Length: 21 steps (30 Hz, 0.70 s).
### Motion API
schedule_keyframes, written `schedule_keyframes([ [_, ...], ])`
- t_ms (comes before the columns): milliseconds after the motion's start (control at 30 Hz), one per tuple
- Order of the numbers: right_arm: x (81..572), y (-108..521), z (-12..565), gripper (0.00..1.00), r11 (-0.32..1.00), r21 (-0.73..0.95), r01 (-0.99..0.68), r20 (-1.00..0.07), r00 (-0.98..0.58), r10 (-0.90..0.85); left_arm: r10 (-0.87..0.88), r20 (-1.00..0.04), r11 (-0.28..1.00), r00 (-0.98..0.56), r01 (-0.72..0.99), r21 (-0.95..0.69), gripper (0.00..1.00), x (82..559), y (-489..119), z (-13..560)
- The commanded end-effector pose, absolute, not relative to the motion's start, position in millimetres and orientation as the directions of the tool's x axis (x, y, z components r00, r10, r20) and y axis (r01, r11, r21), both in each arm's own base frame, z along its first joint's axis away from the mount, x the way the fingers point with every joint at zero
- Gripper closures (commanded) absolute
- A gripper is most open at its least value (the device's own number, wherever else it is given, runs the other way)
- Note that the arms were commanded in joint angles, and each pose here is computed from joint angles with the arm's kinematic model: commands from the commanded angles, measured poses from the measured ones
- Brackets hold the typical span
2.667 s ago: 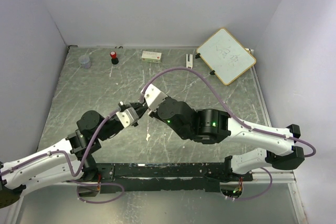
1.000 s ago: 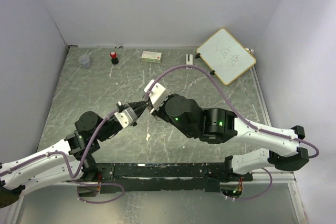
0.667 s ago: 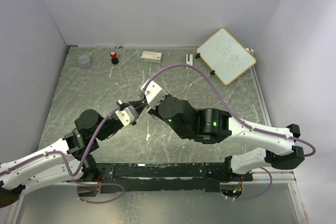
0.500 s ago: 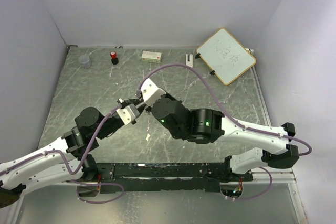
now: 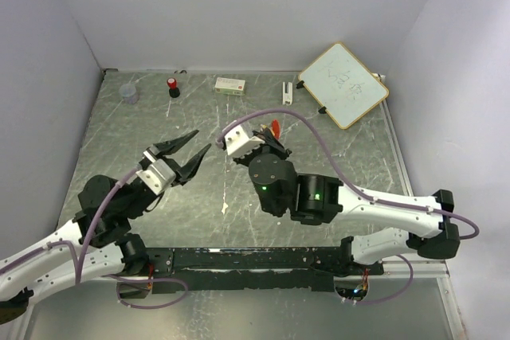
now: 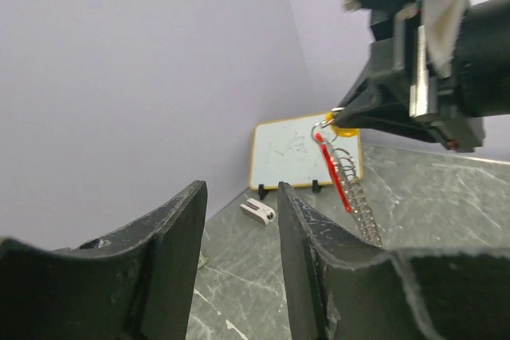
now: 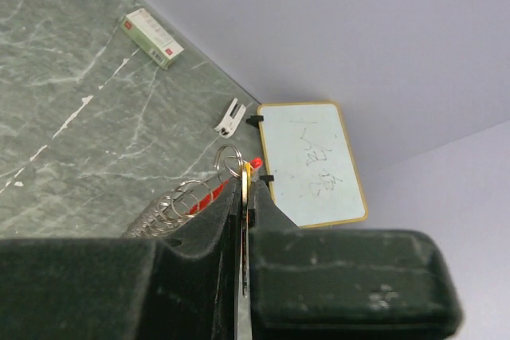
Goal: Remove the keys from the keyring
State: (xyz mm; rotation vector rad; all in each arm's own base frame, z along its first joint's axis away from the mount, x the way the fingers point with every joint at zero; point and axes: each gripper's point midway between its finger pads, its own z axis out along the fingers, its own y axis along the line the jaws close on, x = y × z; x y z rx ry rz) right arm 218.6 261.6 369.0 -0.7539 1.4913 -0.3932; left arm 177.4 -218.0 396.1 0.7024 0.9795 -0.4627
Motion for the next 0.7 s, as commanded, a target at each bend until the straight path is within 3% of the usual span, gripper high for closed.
schedule_keyframes([
  [0,216.0,253.7,398.5,1.00,0.755,-0.625,-0.198,-0.780,0.140,-0.610,-0.058,-0.859,0.777,0.509,0.563,0.281,0.49,187.2,-197.8,406.5],
  [367,184.3,264.1,434.8,1.00,0.728,-0.465,-0.504,-0.884,0.302,-0.356,-0.049,-0.864,0.714,0.502,0.622,0.321,0.47,185.1,-222.0,408.0],
  [667,173.6,269.2,436.5,1.00,0.681,-0.456,-0.574,-0.889,0.326,-0.321,-0.211,-0.801,0.628,0.560,0.706,0.328,0.46,154.6,-231.6,451.1],
])
